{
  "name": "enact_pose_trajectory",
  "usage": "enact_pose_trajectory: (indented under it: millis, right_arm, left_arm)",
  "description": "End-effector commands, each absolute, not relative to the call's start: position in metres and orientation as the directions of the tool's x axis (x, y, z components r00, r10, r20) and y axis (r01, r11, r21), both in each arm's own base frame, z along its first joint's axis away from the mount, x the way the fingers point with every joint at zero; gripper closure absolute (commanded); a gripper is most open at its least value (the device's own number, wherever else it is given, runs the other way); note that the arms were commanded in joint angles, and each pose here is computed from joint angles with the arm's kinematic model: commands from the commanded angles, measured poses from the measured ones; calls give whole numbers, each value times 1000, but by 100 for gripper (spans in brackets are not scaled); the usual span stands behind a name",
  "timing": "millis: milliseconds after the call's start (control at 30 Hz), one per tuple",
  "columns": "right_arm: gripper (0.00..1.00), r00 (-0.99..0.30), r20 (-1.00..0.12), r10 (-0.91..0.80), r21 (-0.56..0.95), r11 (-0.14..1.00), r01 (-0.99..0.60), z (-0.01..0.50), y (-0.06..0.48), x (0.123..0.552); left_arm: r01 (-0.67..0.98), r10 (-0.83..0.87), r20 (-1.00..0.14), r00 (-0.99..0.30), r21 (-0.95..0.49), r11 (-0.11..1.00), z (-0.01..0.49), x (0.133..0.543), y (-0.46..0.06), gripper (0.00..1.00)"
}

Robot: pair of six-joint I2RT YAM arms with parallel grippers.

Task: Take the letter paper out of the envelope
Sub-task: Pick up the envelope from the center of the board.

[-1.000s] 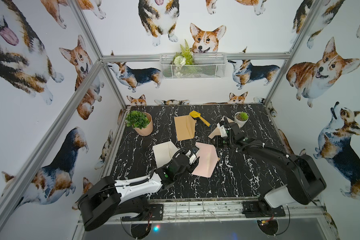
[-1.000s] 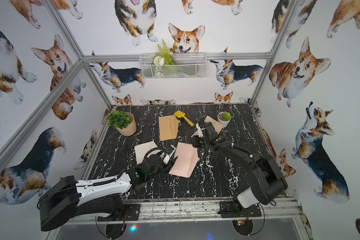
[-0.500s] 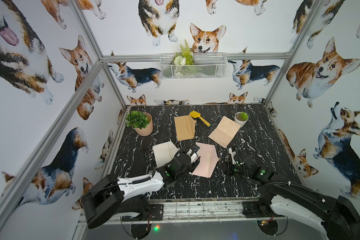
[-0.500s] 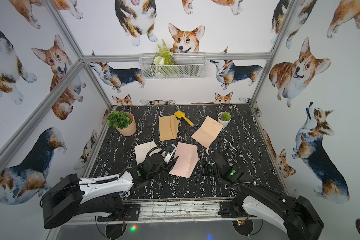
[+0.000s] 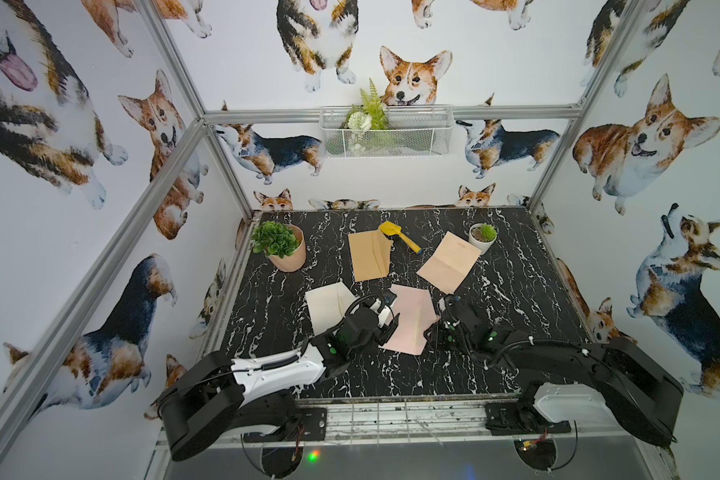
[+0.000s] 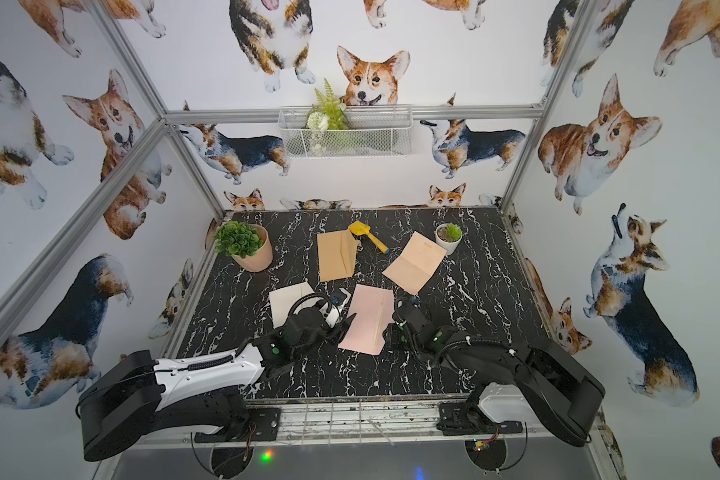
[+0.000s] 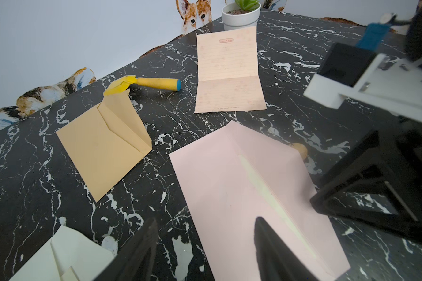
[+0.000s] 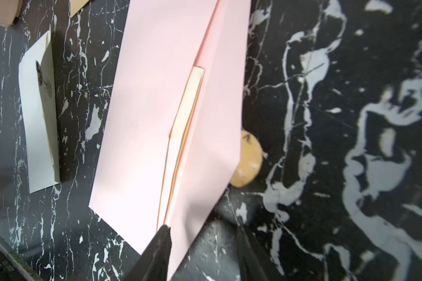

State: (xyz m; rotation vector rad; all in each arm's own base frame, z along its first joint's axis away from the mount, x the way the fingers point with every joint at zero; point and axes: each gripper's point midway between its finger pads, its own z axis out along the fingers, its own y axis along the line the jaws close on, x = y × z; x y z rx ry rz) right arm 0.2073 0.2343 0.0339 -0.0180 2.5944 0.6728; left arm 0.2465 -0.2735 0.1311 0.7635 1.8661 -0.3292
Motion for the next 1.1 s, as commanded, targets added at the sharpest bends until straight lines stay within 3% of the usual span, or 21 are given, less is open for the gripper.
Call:
enact_pose_trajectory:
  millis: [0, 267, 433, 533, 733, 1067]
  right_arm:
    - [52, -886, -444, 132, 514, 847, -131, 41, 253, 217]
    - [59, -884, -447, 136, 530, 837, -139, 33, 266, 226]
    - [91, -846, -506, 165, 533, 832, -157, 52, 261, 232]
    - [99, -816, -554, 168, 508, 844, -172, 68, 252, 234]
    - [100, -712, -687, 146, 488, 819, -303, 121, 240, 232]
    - [100, -590, -803, 89, 438, 760, -481, 188, 225, 209]
  left_arm:
    - [635, 329, -915, -234, 112, 764, 139, 249, -275, 34]
    - [632, 333, -914, -234, 117, 766, 139, 250, -274, 33]
    - [632, 333, -912, -238, 115, 766, 138, 250, -274, 33]
    - [628, 324, -913, -247, 104, 771, 137, 251, -273, 32]
    - [663, 202, -932, -299, -51, 747, 142, 251, -272, 31]
    - [720, 42, -968, -247, -154, 677, 173, 245, -248, 27]
